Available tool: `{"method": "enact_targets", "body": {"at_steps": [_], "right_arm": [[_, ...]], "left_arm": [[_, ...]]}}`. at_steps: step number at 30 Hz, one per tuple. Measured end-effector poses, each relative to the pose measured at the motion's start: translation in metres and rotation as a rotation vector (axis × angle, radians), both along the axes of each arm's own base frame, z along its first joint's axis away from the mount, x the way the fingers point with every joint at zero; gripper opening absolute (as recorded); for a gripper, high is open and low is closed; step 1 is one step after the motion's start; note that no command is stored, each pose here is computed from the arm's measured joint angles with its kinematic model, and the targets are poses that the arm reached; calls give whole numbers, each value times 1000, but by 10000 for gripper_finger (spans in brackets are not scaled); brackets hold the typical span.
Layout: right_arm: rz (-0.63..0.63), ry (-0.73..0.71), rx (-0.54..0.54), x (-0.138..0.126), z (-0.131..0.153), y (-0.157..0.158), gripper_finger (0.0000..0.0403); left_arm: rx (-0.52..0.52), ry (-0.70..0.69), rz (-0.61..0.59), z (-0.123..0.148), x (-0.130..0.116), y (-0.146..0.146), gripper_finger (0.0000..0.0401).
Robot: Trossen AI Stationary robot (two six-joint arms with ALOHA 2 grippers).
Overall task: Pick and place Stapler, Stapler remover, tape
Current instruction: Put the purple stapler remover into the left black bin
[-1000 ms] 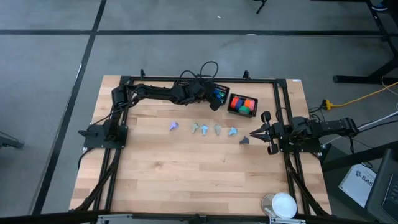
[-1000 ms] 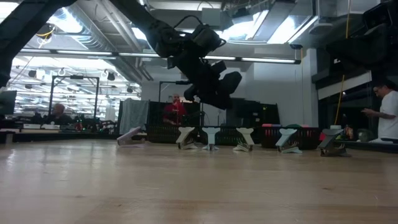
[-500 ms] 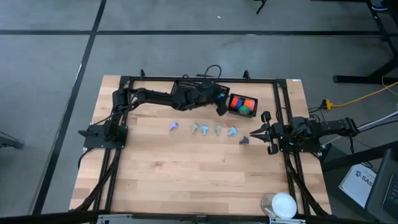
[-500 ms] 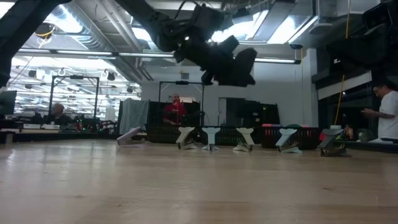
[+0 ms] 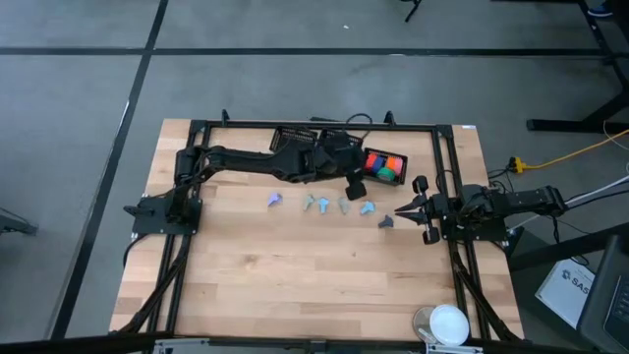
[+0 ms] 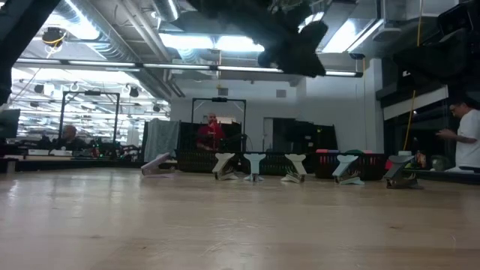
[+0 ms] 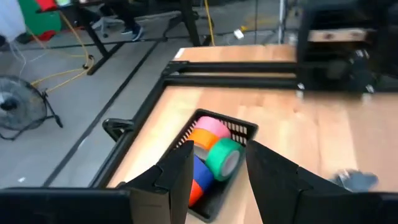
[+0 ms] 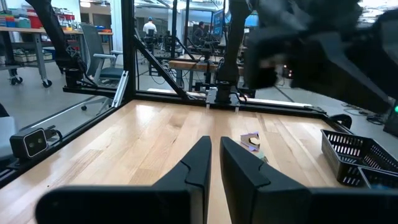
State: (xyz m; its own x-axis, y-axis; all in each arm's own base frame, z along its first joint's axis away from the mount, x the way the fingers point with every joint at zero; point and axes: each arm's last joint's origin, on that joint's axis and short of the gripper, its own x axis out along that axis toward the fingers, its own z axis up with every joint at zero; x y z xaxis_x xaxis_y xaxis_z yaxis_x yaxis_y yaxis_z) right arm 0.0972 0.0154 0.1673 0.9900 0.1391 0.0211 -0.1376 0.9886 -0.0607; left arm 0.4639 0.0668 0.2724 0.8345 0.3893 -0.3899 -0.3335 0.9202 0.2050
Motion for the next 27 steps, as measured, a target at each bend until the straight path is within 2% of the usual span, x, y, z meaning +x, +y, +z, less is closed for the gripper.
{"method": "enact_targets", "body": {"at_steps": [6, 17, 23, 27], "right_arm": [[0, 0, 0, 0, 0, 0, 39], [0, 0, 0, 0, 0, 0, 39], [0, 0, 0, 0, 0, 0, 39], [0, 0, 0, 0, 0, 0, 39]], "left_arm": [[51, 134, -57, 17, 0, -31, 143], [127, 342, -92, 22, -16, -72, 143], [77, 420, -83, 22, -30, -85, 143], [42, 533, -64, 16, -42, -94, 143]]}}
